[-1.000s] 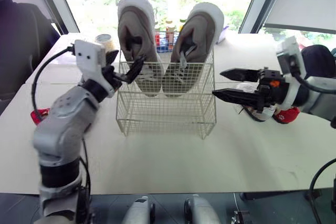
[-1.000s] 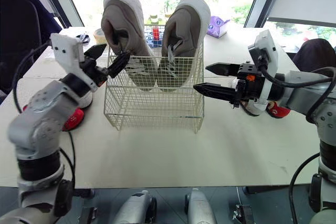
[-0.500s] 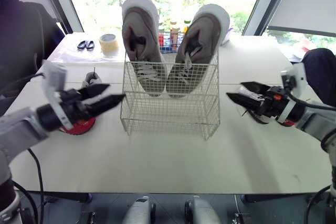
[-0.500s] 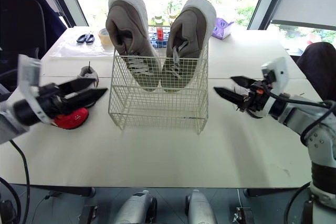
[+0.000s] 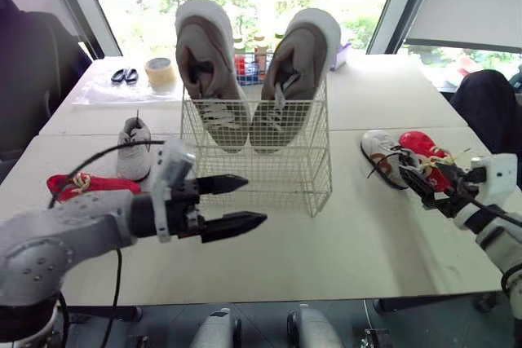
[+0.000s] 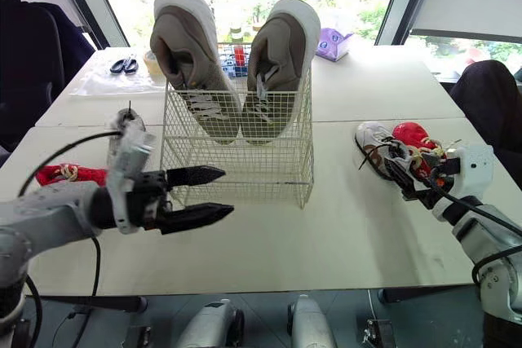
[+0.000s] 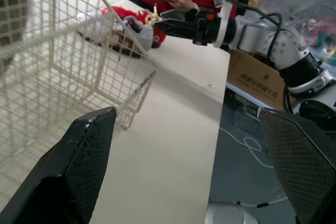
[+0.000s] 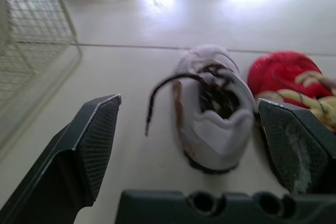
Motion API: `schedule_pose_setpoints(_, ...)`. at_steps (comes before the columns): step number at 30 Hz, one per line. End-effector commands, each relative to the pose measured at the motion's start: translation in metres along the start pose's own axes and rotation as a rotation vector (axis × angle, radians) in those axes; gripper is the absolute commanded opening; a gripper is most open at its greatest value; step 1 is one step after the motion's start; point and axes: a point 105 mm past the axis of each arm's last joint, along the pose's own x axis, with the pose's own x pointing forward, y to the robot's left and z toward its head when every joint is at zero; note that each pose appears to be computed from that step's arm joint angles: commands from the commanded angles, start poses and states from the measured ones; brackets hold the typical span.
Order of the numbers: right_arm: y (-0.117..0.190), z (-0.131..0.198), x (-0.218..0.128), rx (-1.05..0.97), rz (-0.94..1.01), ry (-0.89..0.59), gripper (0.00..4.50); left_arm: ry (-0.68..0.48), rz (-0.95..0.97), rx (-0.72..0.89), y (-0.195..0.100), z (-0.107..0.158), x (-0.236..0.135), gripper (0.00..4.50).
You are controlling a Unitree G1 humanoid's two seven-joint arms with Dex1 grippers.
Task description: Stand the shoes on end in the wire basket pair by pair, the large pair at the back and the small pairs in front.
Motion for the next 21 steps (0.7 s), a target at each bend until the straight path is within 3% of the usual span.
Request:
schedule_pose_setpoints(1, -0.003, 0.006, 0.011, -0.013, 0.007, -0.052, 4.50, -0.053, 0.017, 0.070, -0.002, 0.007, 0.008, 4.43)
schedule_pose_setpoints(19, -0.020, -0.031, 0.060, 0.047, -0.023, 0.007, 4.50, -0.040, 0.015, 0.005, -0.015, -0.011, 0.013, 4.43)
schedule_pose_setpoints(21, -0.018, -0.033, 0.065, 0.040, -0.016, 0.010, 4.00, -0.036, 0.017, 0.003, -0.015, -0.012, 0.011, 4.50)
